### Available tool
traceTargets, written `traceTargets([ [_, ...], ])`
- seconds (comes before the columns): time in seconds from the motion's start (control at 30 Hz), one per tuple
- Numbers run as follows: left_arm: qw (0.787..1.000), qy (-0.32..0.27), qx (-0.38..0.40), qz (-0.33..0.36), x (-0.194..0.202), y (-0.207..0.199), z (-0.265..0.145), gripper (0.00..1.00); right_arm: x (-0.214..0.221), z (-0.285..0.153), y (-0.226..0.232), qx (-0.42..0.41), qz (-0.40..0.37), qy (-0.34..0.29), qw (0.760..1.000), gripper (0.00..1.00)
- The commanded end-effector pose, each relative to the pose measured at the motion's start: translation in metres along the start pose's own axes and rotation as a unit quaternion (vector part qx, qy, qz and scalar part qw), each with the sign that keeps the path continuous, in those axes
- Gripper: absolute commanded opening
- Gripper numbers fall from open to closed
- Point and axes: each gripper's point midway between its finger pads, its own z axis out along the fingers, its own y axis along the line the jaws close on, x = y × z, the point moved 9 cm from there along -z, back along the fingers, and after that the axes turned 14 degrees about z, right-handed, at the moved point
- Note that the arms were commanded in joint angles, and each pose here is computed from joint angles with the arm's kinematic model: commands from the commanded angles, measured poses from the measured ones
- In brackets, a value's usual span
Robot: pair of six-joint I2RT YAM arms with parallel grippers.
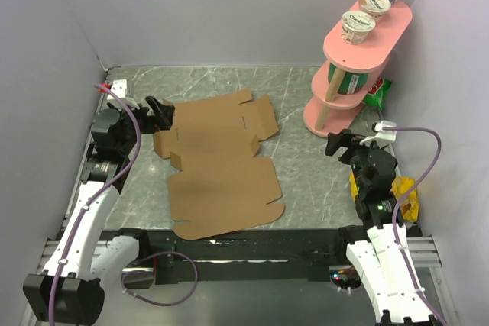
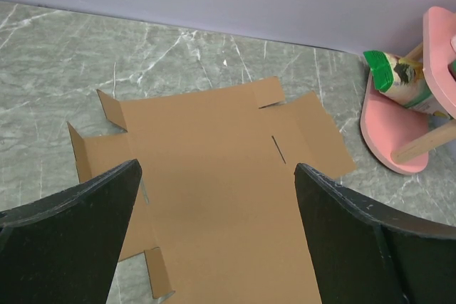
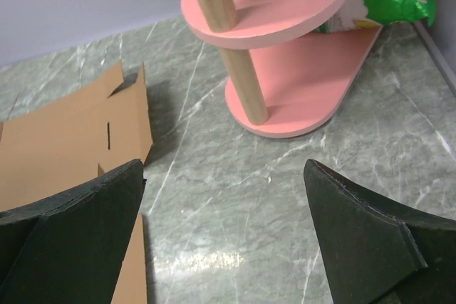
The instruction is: Fold the paper box
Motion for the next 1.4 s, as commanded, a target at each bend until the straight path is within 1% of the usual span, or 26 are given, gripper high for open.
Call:
traceTargets([
  [0.0,1.000,-0.011,0.002,-0.006,-0.014,-0.002,0.004,0.96,-0.019,-0.002,0.016,-0.040,-0.019,-0.005,0.999,1.00],
  [0.1,1.000,-0.006,0.000,-0.003,-0.013,-0.001,0.005,0.96,-0.019,-0.002,0.021,-0.067,-0.029,0.008,0.997,1.00],
  [0.23,0.999,-0.019,0.026,0.008,-0.013,-0.005,0.002,0.96,-0.018,-0.001,0.029,-0.095,-0.033,0.023,0.995,1.00],
  [0.33,0.999,-0.026,0.034,0.013,-0.013,-0.006,-0.001,0.96,-0.016,0.001,0.033,-0.097,-0.048,0.032,0.994,1.00],
  [0.4,1.000,-0.021,0.018,0.007,-0.009,-0.003,0.001,0.96,-0.014,0.000,0.047,-0.115,-0.066,0.046,0.990,1.00],
  [0.43,1.000,-0.008,0.010,-0.004,-0.005,-0.001,0.002,0.96,-0.012,0.005,0.048,-0.090,-0.074,0.049,0.992,1.00],
  [0.47,1.000,-0.003,0.013,-0.008,-0.006,0.000,0.004,0.96,-0.011,0.002,0.065,-0.115,-0.079,0.059,0.988,1.00],
  [0.53,0.999,0.019,0.007,-0.025,0.001,0.010,0.011,0.96,0.000,0.012,0.078,-0.112,-0.095,0.095,0.985,0.99],
  [0.57,0.999,0.026,0.012,-0.035,0.001,0.014,0.014,0.96,-0.007,0.014,0.092,-0.122,-0.095,0.098,0.983,0.99],
  [0.6,0.998,0.039,-0.010,-0.051,0.005,0.032,0.018,0.96,-0.004,0.017,0.102,-0.129,-0.091,0.121,0.980,0.98],
  [0.63,0.996,0.046,-0.020,-0.069,0.008,0.040,0.019,0.96,0.011,0.030,0.105,-0.112,-0.101,0.174,0.973,0.97],
  [0.67,0.995,0.049,-0.032,-0.077,0.009,0.047,0.020,0.96,0.001,0.034,0.120,-0.127,-0.093,0.184,0.970,0.96],
  [0.7,0.993,0.056,-0.055,-0.085,0.013,0.060,0.022,0.96,0.003,0.042,0.125,-0.120,-0.088,0.199,0.969,0.96],
  [0.73,0.992,0.065,-0.066,-0.082,0.016,0.067,0.022,0.96,0.017,0.057,0.125,-0.100,-0.097,0.233,0.962,0.96],
  [0.77,0.988,0.089,-0.086,-0.088,0.024,0.075,0.026,0.96,0.011,0.064,0.136,-0.109,-0.096,0.235,0.961,0.96],
  [0.8,0.985,0.107,-0.101,-0.088,0.029,0.081,0.028,0.96,0.024,0.079,0.138,-0.096,-0.103,0.262,0.955,0.96],
  [0.83,0.983,0.124,-0.105,-0.085,0.035,0.084,0.031,0.96,0.019,0.086,0.146,-0.098,-0.103,0.266,0.953,0.96],
  [0.87,0.977,0.158,-0.109,-0.095,0.046,0.090,0.038,0.96,0.022,0.093,0.150,-0.095,-0.103,0.274,0.951,0.96],
  [0.9,0.974,0.173,-0.103,-0.100,0.052,0.091,0.042,0.96,0.034,0.104,0.152,-0.093,-0.105,0.297,0.945,0.96],
  [0.93,0.972,0.187,-0.101,-0.100,0.058,0.094,0.046,0.96,0.032,0.110,0.158,-0.095,-0.104,0.296,0.945,0.96],
  [0.97,0.965,0.216,-0.104,-0.108,0.070,0.099,0.054,0.96,0.034,0.115,0.160,-0.094,-0.101,0.300,0.944,0.96],
  [1.07,0.951,0.260,-0.128,-0.110,0.089,0.111,0.063,0.96,0.046,0.127,0.164,-0.098,-0.096,0.314,0.940,0.96],
  [1.23,0.939,0.298,-0.112,-0.128,0.116,0.117,0.079,0.99,0.068,0.145,0.159,-0.080,-0.096,0.330,0.936,0.96],
  [1.27,0.934,0.313,-0.104,-0.137,0.127,0.118,0.084,0.97,0.070,0.148,0.158,-0.079,-0.098,0.332,0.935,0.96],
  [1.33,0.935,0.311,-0.080,-0.148,0.133,0.117,0.094,0.88,0.077,0.153,0.157,-0.075,-0.102,0.344,0.930,0.96],
  [1.37,0.932,0.321,-0.053,-0.162,0.142,0.113,0.099,0.85,0.079,0.154,0.157,-0.076,-0.102,0.348,0.929,0.96],
])
